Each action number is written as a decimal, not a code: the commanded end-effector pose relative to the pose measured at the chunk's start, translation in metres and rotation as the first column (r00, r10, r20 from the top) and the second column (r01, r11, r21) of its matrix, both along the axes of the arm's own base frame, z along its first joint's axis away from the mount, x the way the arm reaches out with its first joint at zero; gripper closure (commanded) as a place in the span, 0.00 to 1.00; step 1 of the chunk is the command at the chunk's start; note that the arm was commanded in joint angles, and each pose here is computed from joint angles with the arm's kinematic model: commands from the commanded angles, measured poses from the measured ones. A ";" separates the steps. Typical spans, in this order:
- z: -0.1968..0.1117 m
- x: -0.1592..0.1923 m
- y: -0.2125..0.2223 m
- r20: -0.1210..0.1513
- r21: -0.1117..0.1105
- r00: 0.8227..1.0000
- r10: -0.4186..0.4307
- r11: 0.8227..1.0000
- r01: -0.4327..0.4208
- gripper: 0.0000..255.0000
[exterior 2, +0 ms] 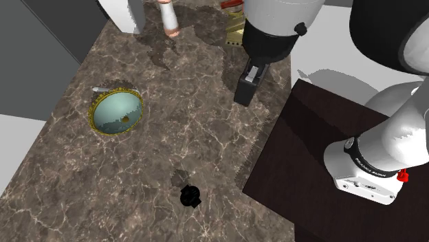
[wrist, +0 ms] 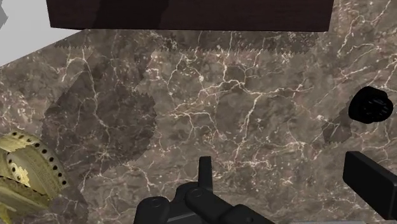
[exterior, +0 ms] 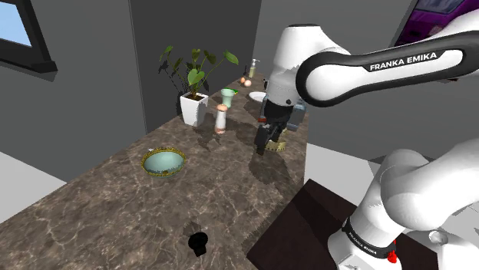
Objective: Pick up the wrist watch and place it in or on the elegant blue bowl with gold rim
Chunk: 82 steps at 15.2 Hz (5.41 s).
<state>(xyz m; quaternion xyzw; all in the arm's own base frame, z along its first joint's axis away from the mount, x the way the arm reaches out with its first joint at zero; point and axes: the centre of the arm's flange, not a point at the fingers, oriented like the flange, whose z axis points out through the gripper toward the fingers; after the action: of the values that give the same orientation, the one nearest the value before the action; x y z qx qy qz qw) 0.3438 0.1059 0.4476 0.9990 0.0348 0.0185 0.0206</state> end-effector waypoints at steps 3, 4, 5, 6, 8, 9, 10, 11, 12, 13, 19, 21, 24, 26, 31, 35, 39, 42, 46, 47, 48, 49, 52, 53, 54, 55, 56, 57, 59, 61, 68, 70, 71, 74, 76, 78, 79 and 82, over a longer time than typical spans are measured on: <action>-0.039 0.005 0.035 -0.003 0.014 1.000 -0.003 1.000 0.003 0.00; -0.048 0.007 0.044 -0.004 0.017 1.000 -0.003 1.000 0.003 0.00; -0.057 0.008 0.052 -0.005 0.021 1.000 -0.004 1.000 0.004 0.00; -0.067 0.009 0.061 -0.006 0.024 1.000 -0.004 1.000 0.004 0.00; -0.085 0.012 0.079 -0.008 0.031 1.000 -0.005 1.000 0.005 0.00; -0.094 0.013 0.088 -0.009 0.034 1.000 -0.006 0.999 0.006 0.00; -0.103 0.015 0.097 -0.010 0.037 1.000 -0.006 0.999 0.006 0.00; -0.112 0.016 0.106 -0.011 0.041 1.000 -0.006 0.999 0.007 0.00; -0.121 0.017 0.115 -0.012 0.044 1.000 -0.007 0.999 0.007 0.00; -0.131 0.019 0.124 -0.013 0.047 1.000 -0.007 0.999 0.008 0.00; -0.184 0.026 0.179 -0.020 0.067 1.000 -0.010 0.998 0.011 0.00; -0.202 0.029 0.197 -0.022 0.074 1.000 -0.011 0.997 0.012 0.00; -0.228 0.033 0.225 -0.025 0.084 1.000 -0.012 0.996 0.014 0.00; -0.234 0.033 0.226 -0.025 0.084 1.000 -0.012 0.996 0.014 0.00; -0.260 0.033 0.227 -0.025 0.084 1.000 -0.012 0.996 0.014 0.00; -0.269 0.033 0.227 -0.025 0.084 1.000 -0.012 0.996 0.014 0.00; -0.269 0.033 0.227 -0.025 0.084 1.000 -0.012 0.996 0.014 0.00; -0.269 0.033 0.227 -0.025 0.084 1.000 -0.012 0.996 0.014 1.00; -0.269 0.033 0.227 -0.025 0.084 1.000 -0.012 0.996 0.014 1.00; -0.269 0.033 0.227 -0.025 0.084 1.000 -0.012 0.996 0.014 1.00; -0.269 0.033 0.227 -0.025 0.084 1.000 -0.012 0.996 0.014 1.00; -0.269 0.033 0.227 -0.025 0.084 1.000 -0.012 0.996 0.014 1.00; -0.258 0.033 0.227 -0.025 0.084 1.000 -0.012 0.996 0.014 1.00; -0.253 0.033 0.227 -0.025 0.084 1.000 -0.012 0.996 0.014 1.00; -0.247 0.033 0.227 -0.025 0.084 1.000 -0.012 0.996 0.014 1.00; -0.242 0.033 0.227 -0.025 0.084 1.000 -0.012 0.996 0.014 1.00; -0.237 0.033 0.227 -0.025 0.084 1.000 -0.012 0.996 0.014 1.00; -0.232 0.033 0.227 -0.025 0.084 1.000 -0.012 0.996 0.014 1.00; -0.221 0.033 0.227 -0.025 0.084 1.000 -0.012 0.996 0.014 1.00; -0.210 0.033 0.227 -0.025 0.084 1.000 -0.012 0.996 0.014 1.00; -0.173 0.033 0.227 -0.025 0.084 1.000 -0.012 0.996 0.014 1.00; -0.163 0.033 0.227 -0.025 0.084 1.000 -0.012 0.996 0.014 1.00; -0.158 0.033 0.227 -0.025 0.084 1.000 -0.012 0.996 0.014 1.00; -0.142 0.033 0.227 -0.025 0.084 1.000 -0.012 0.996 0.014 1.00; -0.131 0.033 0.227 -0.025 0.084 1.000 -0.012 0.996 0.014 1.00; -0.121 0.033 0.227 -0.025 0.084 1.000 -0.012 0.996 0.014 1.00; -0.115 0.033 0.227 -0.025 0.084 1.000 -0.012 0.996 0.014 1.00; -0.100 0.033 0.227 -0.025 0.084 1.000 -0.012 0.996 0.014 1.00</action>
<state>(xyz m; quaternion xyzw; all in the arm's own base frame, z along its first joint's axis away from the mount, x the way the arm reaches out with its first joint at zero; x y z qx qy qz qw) 0.3779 0.3342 0.3426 0.9993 0.0278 0.0078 -0.0220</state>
